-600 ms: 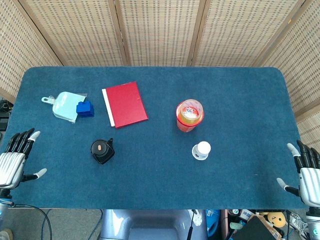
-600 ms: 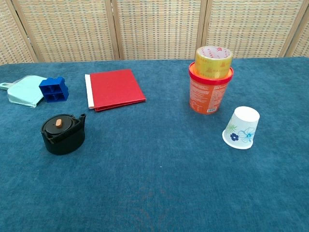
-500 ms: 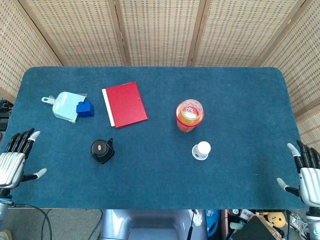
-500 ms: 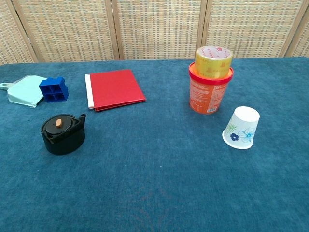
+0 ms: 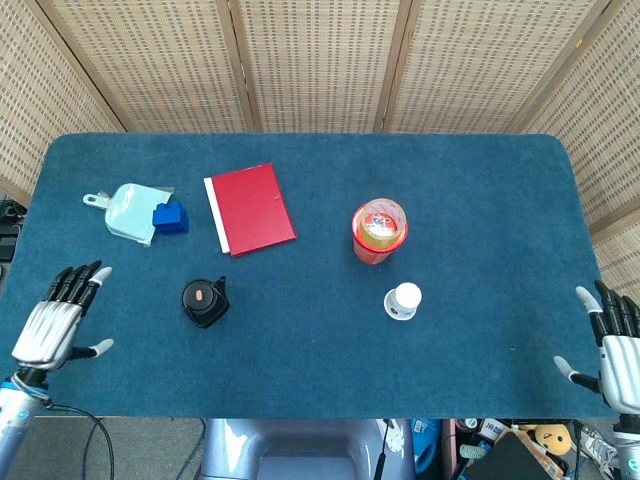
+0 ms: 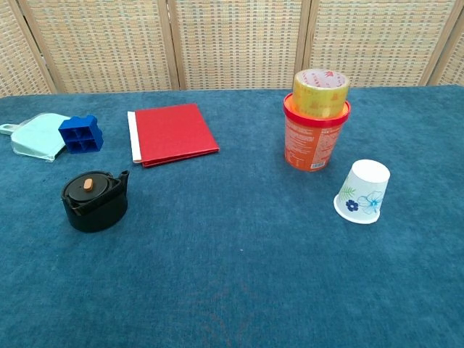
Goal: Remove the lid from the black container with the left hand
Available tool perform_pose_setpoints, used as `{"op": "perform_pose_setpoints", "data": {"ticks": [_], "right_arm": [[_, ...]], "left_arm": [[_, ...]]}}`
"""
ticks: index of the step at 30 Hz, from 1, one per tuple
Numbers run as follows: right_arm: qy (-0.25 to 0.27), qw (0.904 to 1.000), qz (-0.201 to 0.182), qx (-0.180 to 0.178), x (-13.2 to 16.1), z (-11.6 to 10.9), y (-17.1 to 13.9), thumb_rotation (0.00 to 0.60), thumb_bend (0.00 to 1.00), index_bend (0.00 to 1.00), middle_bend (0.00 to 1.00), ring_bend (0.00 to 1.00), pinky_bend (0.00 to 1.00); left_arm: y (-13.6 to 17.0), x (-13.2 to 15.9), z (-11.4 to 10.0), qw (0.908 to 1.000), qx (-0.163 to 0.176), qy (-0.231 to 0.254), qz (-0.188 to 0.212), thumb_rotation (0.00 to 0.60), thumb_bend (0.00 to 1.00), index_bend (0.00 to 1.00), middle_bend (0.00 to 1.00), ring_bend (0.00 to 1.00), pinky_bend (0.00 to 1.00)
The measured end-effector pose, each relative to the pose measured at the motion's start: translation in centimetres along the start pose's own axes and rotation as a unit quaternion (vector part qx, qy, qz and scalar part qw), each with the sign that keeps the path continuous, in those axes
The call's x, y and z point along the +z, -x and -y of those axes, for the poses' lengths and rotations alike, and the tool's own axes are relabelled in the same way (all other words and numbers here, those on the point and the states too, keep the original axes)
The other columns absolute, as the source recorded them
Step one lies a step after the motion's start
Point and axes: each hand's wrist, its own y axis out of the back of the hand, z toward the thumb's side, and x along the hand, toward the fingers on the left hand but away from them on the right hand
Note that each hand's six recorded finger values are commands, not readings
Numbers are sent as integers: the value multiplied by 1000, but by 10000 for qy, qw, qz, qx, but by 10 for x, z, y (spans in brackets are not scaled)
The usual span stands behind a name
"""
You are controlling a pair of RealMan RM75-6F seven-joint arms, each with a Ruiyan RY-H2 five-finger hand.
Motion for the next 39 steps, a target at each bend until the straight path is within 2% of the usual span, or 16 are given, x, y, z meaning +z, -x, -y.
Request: {"op": "perform_pose_setpoints", "data": {"ticks": [10,15,21,27,39], "right_arm": [[83,9999,55,54,-4,1,3,600,0,0,0,0,0],[118,9999,89,71,-7,1,5,600,0,0,0,0,0],[130,9998,124,100,-9,2,6,600,0,0,0,0,0],[149,9997,164,124,-12,3,8,600,0,0,0,0,0],[193,9995,219,155,-16,3,11,600,0,0,0,0,0]], "left_arm": [[-48,51,52,9958,-364,-316,779,600,124,0,0,0,0],[-81,80,65,9930,-382,-441,1023,600,124,0,0,0,0],[-105,107,67,9910,-476,-414,1181,600,124,0,0,0,0],[-121,137,58,9899,-471,-280,1308,600,125,0,0,0,0],[-155,184,47,9892,-581,-160,1334,600,125,0,0,0,0]]}}
